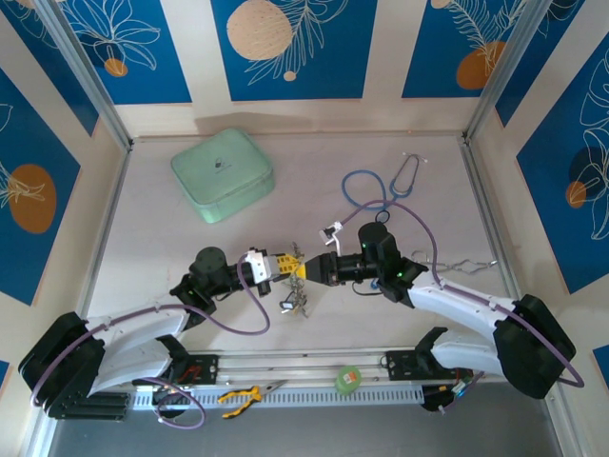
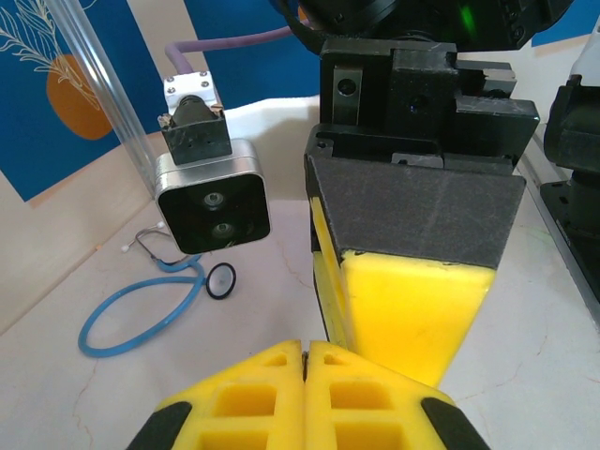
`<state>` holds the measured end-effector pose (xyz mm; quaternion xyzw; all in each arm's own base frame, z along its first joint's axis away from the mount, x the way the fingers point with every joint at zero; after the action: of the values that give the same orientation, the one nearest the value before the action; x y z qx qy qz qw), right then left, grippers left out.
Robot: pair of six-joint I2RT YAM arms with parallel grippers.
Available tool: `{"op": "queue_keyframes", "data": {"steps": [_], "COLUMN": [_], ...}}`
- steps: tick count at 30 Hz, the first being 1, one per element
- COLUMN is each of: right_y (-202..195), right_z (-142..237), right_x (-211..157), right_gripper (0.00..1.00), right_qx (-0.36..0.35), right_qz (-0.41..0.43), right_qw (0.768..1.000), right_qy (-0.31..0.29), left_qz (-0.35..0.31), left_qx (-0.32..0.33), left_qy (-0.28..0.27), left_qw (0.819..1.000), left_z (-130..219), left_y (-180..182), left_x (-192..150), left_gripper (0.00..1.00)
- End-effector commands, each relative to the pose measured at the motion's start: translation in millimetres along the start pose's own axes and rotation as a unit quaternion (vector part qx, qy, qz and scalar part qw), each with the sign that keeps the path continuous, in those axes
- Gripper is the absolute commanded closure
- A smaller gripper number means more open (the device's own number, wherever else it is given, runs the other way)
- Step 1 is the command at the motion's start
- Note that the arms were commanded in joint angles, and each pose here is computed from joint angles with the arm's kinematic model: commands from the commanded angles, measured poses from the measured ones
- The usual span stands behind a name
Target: Put the keys on the keyring
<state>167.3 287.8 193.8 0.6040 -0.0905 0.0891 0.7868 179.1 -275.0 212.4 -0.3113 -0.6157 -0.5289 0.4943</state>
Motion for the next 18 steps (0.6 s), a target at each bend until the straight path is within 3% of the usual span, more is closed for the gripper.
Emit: {"op": "queue_keyframes", "data": {"steps": [1, 18], "right_y": [7, 3], "right_z": [-3, 24], "right_x": [1, 1], "right_gripper": [0.79, 0.77], "right_qx": [0.006, -0.032], "right_qz": [0.012, 0.028], "right_qw": [1.000, 0.999], "right_qy": [0.009, -0.009], "left_qz": [-0.019, -0.012], "left_qx": [0.001, 0.001], "left_qy": [-0.042, -0.037], "left_qw": [0.999, 0.999], "left_z": [-1, -1], "left_y": [3, 3], "left_x": [24, 21], "left_gripper": [1.00, 1.00]}}
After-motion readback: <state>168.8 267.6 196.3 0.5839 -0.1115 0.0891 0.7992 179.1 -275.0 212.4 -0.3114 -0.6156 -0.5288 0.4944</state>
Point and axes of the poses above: each hand's point on the last joint's axis, 136 mm out from that joint toward the fingers, its own z axis back along the fingers, its own y axis along the line the jaws close on, x = y × z, the point moved 2 cm from there along z, back along the fingers, and after that the axes turned 4 degrees about -z, right-handed, at the moved point
